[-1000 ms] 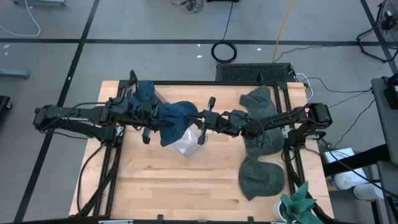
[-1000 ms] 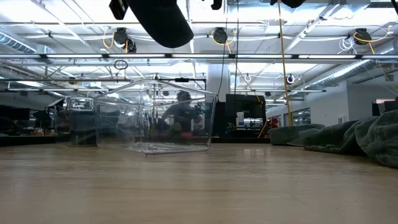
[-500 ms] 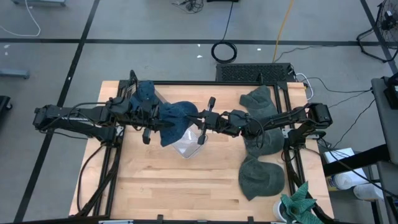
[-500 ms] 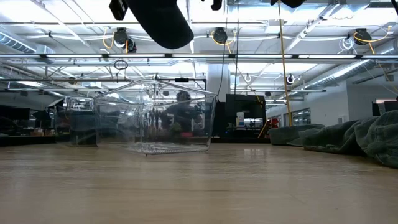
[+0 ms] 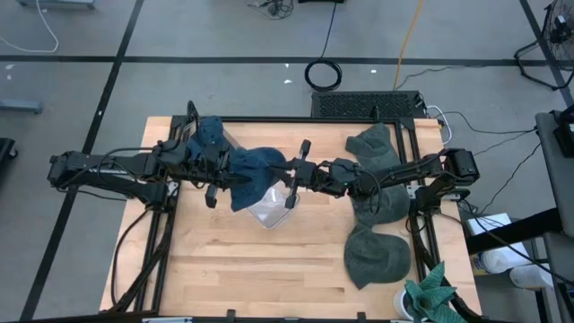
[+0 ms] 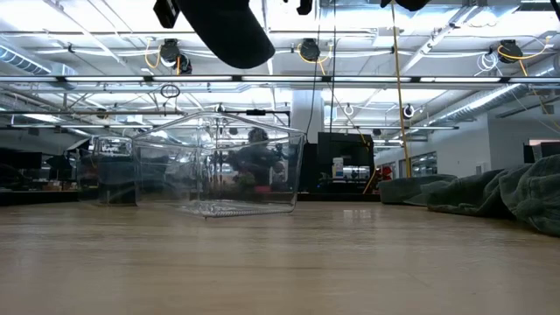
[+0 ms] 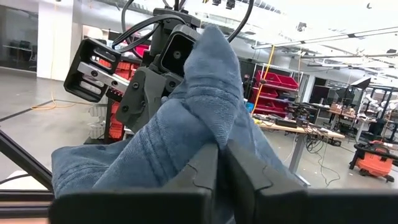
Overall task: Pick & Place hat
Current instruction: Put the blue cap into the top transparent bin
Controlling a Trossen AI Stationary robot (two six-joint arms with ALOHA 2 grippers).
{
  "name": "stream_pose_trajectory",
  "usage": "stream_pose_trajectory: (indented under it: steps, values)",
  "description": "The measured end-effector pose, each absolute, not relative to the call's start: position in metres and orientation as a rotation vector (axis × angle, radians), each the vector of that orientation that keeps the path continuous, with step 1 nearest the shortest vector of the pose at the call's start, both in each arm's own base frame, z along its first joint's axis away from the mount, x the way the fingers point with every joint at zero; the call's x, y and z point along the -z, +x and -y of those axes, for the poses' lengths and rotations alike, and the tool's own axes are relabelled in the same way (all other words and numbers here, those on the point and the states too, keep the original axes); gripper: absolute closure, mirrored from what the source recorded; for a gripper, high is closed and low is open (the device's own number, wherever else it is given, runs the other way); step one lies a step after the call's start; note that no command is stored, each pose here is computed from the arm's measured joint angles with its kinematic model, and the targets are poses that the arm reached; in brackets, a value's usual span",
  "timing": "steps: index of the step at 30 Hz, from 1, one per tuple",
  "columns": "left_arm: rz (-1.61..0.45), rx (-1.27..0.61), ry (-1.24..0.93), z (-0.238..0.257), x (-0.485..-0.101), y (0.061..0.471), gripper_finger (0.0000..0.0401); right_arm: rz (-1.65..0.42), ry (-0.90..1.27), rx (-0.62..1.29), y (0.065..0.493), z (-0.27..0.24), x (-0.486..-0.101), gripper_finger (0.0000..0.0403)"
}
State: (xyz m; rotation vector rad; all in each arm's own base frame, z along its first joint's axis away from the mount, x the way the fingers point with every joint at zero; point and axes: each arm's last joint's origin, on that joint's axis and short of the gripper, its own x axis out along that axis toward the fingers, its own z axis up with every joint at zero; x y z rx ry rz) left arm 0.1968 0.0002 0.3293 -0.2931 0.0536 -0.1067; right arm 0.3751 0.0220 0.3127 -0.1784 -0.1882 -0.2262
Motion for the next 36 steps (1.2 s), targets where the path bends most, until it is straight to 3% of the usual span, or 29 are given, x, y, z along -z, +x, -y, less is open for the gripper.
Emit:
stream_pose_trajectory:
  steps: [13,18,27,32,36]
  values:
    - [-0.069,0.104,-0.295,0.000,-0.328,0.197,0.0394,0.173,-0.118,0.216,0.376,-0.022,-0.311,0.0179]
    - [-0.079,0.102,-0.296,0.000,-0.327,0.197,0.0395,0.175,-0.089,0.213,0.376,-0.022,-0.310,0.0124]
    - [-0.290,-0.028,-0.284,-0.017,-0.370,0.183,0.0396,0.122,-0.055,0.206,0.373,-0.022,-0.310,0.0101]
    - [-0.498,-0.173,-0.188,-0.034,-0.412,0.170,0.0396,0.119,-0.054,0.206,0.373,-0.022,-0.310,0.0111]
    - [-0.722,-0.291,-0.091,-0.050,-0.424,0.170,0.0395,0.121,-0.054,0.206,0.373,-0.022,-0.310,0.0118]
